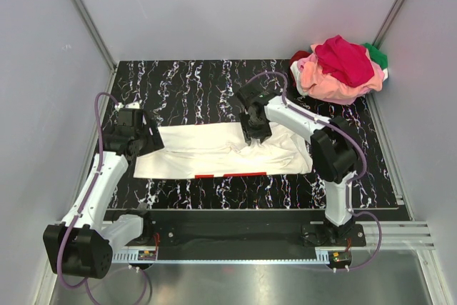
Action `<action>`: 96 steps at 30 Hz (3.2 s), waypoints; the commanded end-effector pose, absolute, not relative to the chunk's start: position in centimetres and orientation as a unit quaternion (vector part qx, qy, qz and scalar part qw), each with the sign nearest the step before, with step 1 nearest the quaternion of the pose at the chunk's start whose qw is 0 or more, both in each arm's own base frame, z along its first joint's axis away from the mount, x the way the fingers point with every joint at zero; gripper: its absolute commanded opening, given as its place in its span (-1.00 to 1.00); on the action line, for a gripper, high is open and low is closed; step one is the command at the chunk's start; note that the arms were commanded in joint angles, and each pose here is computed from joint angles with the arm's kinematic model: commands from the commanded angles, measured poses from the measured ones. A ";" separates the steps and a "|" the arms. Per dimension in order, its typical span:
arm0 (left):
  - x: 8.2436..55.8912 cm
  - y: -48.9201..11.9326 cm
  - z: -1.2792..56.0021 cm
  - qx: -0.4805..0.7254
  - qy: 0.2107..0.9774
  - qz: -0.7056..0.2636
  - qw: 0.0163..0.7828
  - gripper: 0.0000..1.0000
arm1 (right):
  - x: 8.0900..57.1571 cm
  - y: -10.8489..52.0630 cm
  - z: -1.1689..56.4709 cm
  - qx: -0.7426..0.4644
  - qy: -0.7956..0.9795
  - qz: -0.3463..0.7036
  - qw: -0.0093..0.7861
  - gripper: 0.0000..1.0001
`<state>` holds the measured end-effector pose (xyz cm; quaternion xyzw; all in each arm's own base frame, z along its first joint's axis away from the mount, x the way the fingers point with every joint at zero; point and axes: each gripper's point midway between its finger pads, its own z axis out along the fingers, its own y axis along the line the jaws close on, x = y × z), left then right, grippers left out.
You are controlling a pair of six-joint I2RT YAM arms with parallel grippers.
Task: Fold and stack the t-shirts
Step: Fold the tshirt
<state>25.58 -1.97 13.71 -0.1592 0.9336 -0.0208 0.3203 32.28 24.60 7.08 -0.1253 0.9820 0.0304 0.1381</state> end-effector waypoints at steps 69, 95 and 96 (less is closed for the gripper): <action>26.3 -2.6 13.3 -0.144 0.935 -0.033 0.321 0.40 | 42.2 10.2 3.9 0.111 0.970 0.100 0.190 -0.75; 26.6 -3.1 12.3 -0.138 0.943 -0.039 0.300 0.40 | 53.0 9.9 9.5 0.045 0.946 0.159 0.278 0.12; 26.7 -3.3 11.9 -0.136 0.946 -0.044 0.290 0.40 | 52.1 10.0 10.9 0.057 0.944 0.163 0.281 0.25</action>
